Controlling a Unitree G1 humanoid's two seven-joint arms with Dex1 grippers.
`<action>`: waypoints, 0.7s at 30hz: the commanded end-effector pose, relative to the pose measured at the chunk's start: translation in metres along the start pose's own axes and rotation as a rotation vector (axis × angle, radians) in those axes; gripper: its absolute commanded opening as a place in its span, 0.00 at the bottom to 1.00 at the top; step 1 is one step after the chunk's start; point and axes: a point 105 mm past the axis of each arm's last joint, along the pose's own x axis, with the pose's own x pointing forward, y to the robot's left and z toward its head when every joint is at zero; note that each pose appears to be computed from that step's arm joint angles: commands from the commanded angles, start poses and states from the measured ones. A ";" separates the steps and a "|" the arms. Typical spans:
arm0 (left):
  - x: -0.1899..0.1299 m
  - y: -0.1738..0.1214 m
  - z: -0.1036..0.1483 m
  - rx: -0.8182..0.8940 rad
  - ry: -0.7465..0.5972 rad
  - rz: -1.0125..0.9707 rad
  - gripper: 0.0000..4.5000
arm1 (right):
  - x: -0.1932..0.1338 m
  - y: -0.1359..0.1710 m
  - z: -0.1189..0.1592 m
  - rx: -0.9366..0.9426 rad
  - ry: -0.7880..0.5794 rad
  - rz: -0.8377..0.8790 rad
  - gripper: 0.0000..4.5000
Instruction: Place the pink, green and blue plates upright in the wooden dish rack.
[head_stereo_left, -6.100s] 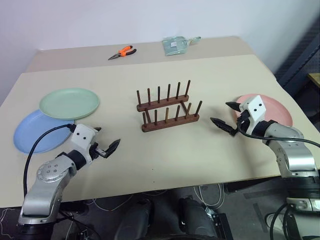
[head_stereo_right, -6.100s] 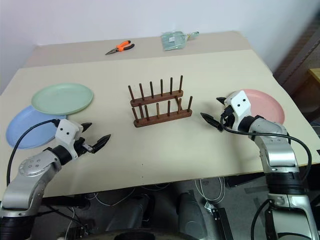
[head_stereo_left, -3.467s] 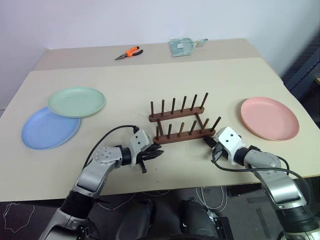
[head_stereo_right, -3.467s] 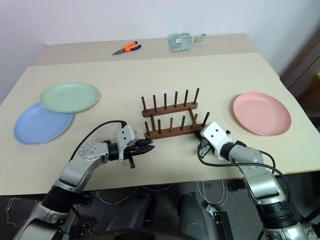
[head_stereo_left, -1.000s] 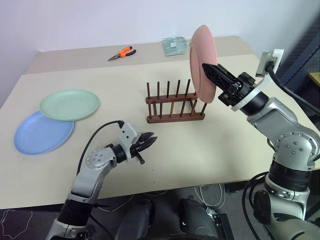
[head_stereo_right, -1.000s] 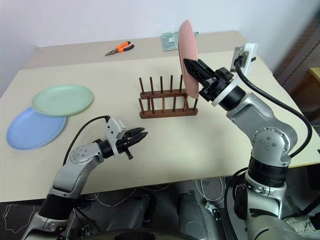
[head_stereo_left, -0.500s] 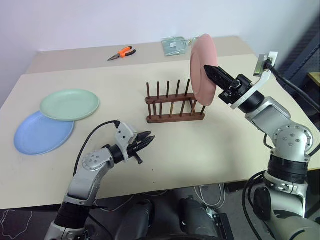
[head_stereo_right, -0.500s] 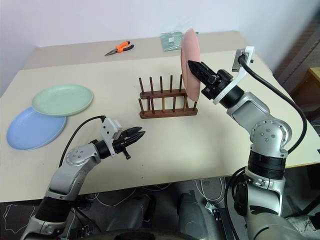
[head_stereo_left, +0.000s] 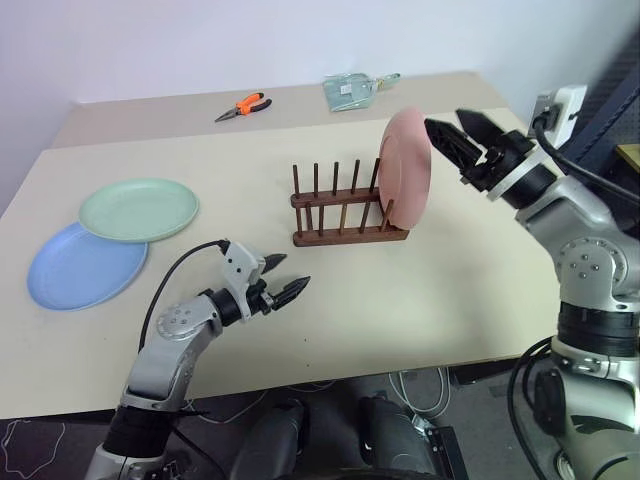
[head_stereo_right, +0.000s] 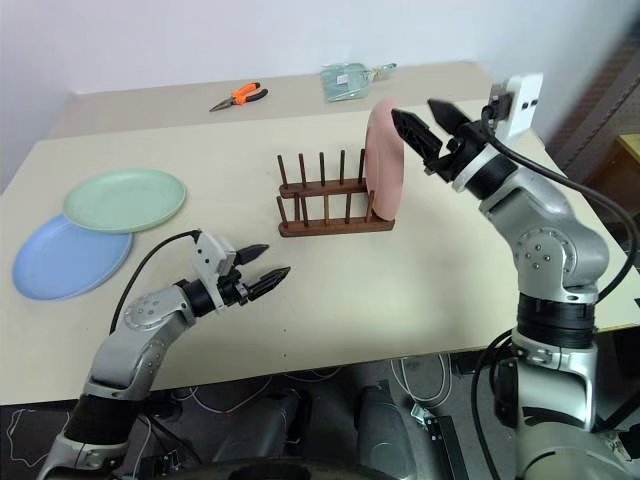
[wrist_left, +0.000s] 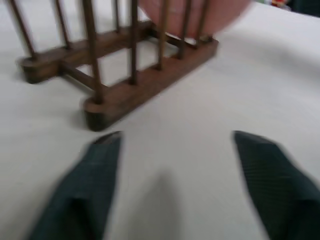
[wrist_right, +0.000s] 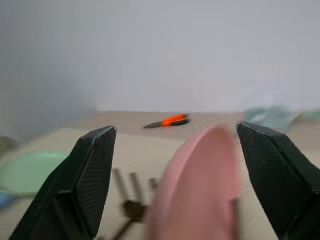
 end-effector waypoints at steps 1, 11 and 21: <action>-0.009 0.041 0.027 0.032 -0.092 0.221 1.00 | 0.005 0.003 0.026 -0.241 -0.036 0.033 0.95; -0.128 0.175 0.077 -0.083 -0.255 1.364 1.00 | 0.029 0.128 -0.002 -0.645 -0.011 0.557 0.95; -0.123 0.184 0.043 -0.662 -0.254 1.254 1.00 | 0.028 0.161 -0.030 -0.509 -0.019 0.642 0.95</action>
